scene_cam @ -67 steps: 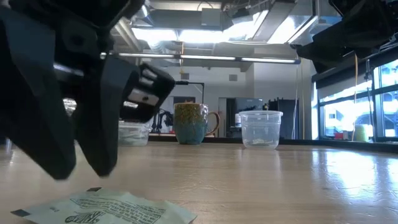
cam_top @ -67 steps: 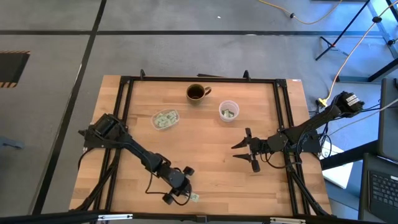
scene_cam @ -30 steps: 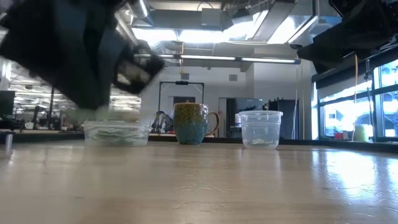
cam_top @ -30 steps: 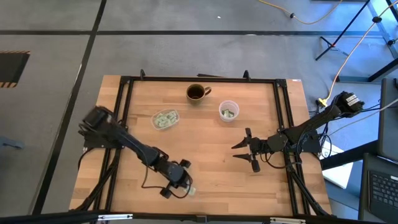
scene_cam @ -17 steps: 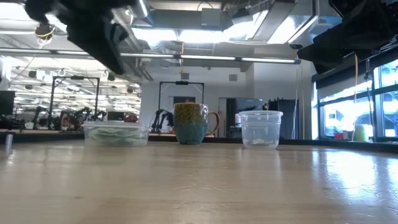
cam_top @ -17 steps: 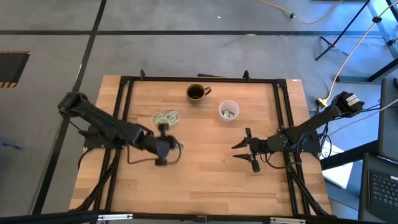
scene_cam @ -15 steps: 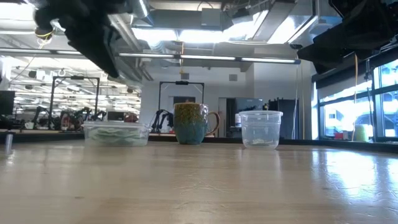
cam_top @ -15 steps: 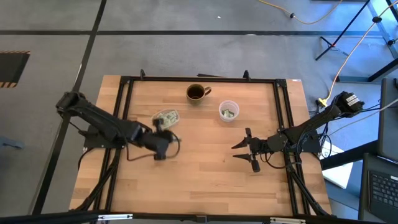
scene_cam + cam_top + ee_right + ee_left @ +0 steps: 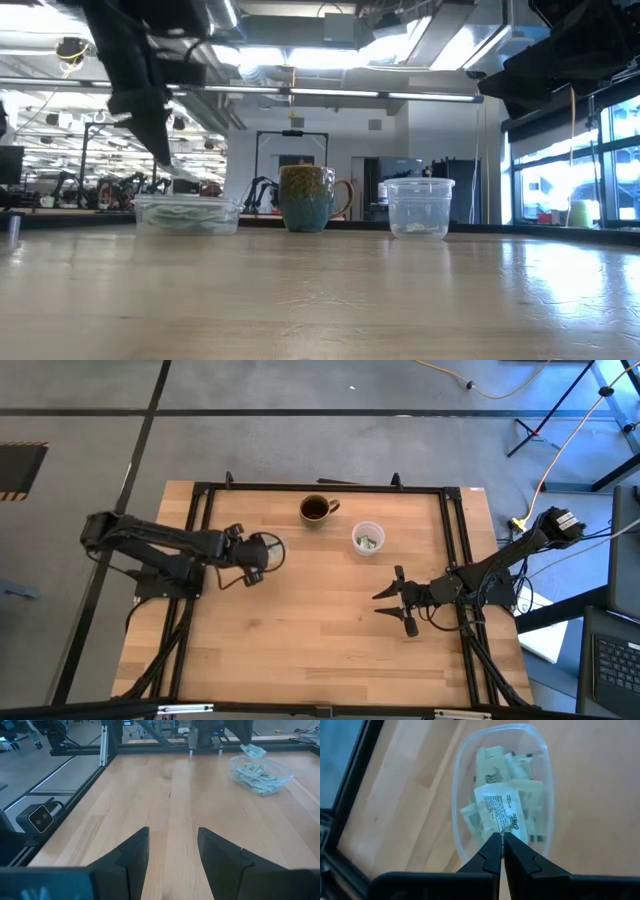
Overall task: Pick and place Stevia / Truvia into bins
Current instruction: Put the light green stevia packet into the left transparent container, then return to Home Position
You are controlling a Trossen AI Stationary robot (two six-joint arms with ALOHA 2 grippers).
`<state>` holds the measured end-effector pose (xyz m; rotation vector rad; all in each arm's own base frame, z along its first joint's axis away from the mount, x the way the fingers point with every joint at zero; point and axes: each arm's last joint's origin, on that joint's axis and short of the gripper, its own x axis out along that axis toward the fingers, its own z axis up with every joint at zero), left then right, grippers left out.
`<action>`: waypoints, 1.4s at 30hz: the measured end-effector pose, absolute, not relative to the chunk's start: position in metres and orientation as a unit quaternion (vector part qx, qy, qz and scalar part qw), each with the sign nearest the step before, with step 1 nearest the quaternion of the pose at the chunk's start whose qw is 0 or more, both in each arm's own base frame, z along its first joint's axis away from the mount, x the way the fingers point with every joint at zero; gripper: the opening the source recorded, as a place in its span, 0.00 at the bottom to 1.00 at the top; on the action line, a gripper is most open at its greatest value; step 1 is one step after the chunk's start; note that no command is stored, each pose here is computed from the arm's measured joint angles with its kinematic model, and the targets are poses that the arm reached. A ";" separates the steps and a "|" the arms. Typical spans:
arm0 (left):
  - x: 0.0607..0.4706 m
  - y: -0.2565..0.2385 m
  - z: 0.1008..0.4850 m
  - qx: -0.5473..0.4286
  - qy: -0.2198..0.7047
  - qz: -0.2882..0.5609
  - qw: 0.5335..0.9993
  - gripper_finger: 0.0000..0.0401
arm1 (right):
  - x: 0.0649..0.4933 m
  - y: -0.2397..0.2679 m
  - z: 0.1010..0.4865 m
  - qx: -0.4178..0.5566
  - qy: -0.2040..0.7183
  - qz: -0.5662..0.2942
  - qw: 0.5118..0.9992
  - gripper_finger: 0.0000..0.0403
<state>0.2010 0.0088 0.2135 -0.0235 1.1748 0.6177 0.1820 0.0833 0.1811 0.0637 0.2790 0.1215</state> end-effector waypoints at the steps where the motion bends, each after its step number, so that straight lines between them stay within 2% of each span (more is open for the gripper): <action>1: 0.201 0.013 0.211 -0.016 0.544 0.290 0.787 0.02 | 0.182 0.083 0.181 0.032 0.139 0.060 0.988 0.42; 7: 0.205 0.029 0.199 -0.040 0.543 0.246 0.802 0.02 | 0.182 0.083 0.181 0.032 0.139 0.060 0.988 0.42; 17: 0.204 0.043 0.197 -0.058 0.547 0.244 0.799 0.03 | 0.182 0.083 0.181 0.031 0.139 0.060 0.988 0.42; 35: 0.207 0.045 0.186 -0.078 0.580 0.224 0.779 0.17 | 0.182 0.083 0.180 0.030 0.143 0.060 0.987 0.42; 39: 0.205 0.048 0.201 -0.077 0.595 0.227 0.767 0.21 | 0.182 0.083 0.180 0.030 0.143 0.060 0.988 0.42; 42: 0.207 0.048 0.222 -0.077 0.554 0.226 0.797 0.22 | 0.182 0.083 0.180 0.030 0.143 0.060 0.987 0.42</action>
